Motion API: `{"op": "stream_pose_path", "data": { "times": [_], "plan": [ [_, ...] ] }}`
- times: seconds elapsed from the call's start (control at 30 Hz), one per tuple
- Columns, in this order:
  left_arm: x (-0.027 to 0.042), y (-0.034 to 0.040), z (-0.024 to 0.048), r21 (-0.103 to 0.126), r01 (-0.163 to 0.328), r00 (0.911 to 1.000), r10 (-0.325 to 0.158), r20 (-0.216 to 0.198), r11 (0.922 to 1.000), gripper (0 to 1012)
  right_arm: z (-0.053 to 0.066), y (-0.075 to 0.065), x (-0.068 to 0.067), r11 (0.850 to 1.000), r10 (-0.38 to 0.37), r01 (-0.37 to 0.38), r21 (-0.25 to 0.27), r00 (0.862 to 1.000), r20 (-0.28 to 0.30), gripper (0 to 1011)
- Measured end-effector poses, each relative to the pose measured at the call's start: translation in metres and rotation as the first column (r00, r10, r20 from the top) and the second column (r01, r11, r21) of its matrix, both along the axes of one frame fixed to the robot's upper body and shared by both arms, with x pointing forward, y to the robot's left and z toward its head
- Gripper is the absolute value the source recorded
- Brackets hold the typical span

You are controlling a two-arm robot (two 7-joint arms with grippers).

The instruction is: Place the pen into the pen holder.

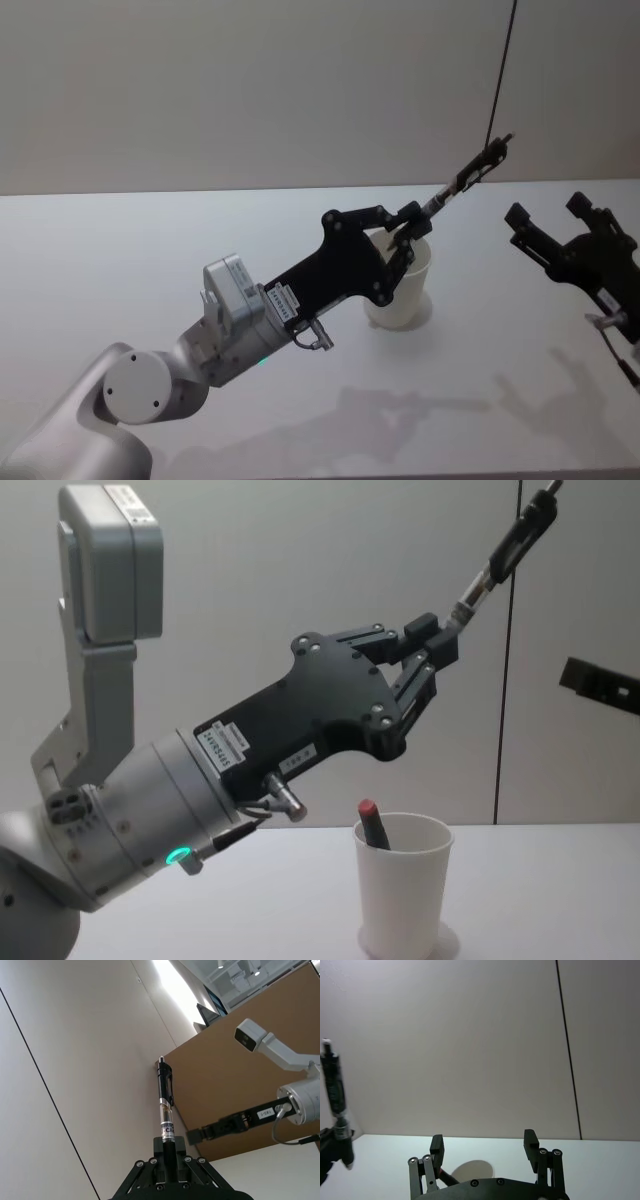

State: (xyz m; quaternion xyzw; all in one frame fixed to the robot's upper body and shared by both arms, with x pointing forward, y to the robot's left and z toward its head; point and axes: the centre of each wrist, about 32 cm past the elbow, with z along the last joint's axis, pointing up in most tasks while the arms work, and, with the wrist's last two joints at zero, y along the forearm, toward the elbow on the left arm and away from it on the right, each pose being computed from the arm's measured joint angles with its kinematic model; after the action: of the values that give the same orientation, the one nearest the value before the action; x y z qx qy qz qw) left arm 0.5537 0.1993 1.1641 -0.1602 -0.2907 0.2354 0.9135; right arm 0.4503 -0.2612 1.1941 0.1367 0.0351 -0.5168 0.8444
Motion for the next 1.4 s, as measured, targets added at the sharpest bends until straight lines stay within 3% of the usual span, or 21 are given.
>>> {"op": "stream_pose_path", "data": {
  "times": [0.4,0.6,0.83,1.13,1.4],
  "plan": [
    [0.0004,-0.0003,-0.0005,0.001,0.005,1.0000,-0.005,0.002,1.0000,136,0.006,-0.018,-0.008,0.988,0.148,-0.150,0.028,0.988,0.050,1001],
    [0.0005,-0.0004,-0.0005,0.001,0.006,1.0000,-0.006,0.002,1.0000,137,0.010,-0.025,-0.011,0.970,0.233,-0.237,0.048,0.970,0.076,1002],
    [0.0007,-0.0004,-0.0005,0.001,0.006,1.0000,-0.006,0.003,1.0000,136,0.015,-0.033,-0.013,0.938,0.330,-0.339,0.077,0.938,0.105,1001],
    [0.0007,-0.0003,-0.0006,0.001,0.007,1.0000,-0.007,0.003,1.0000,137,0.022,-0.037,-0.013,0.906,0.394,-0.409,0.112,0.909,0.134,1002],
    [0.0007,-0.0003,-0.0006,0.001,0.007,1.0000,-0.007,0.003,1.0000,137,0.028,-0.033,-0.013,0.902,0.393,-0.412,0.130,0.908,0.145,1001]
  ]
}}
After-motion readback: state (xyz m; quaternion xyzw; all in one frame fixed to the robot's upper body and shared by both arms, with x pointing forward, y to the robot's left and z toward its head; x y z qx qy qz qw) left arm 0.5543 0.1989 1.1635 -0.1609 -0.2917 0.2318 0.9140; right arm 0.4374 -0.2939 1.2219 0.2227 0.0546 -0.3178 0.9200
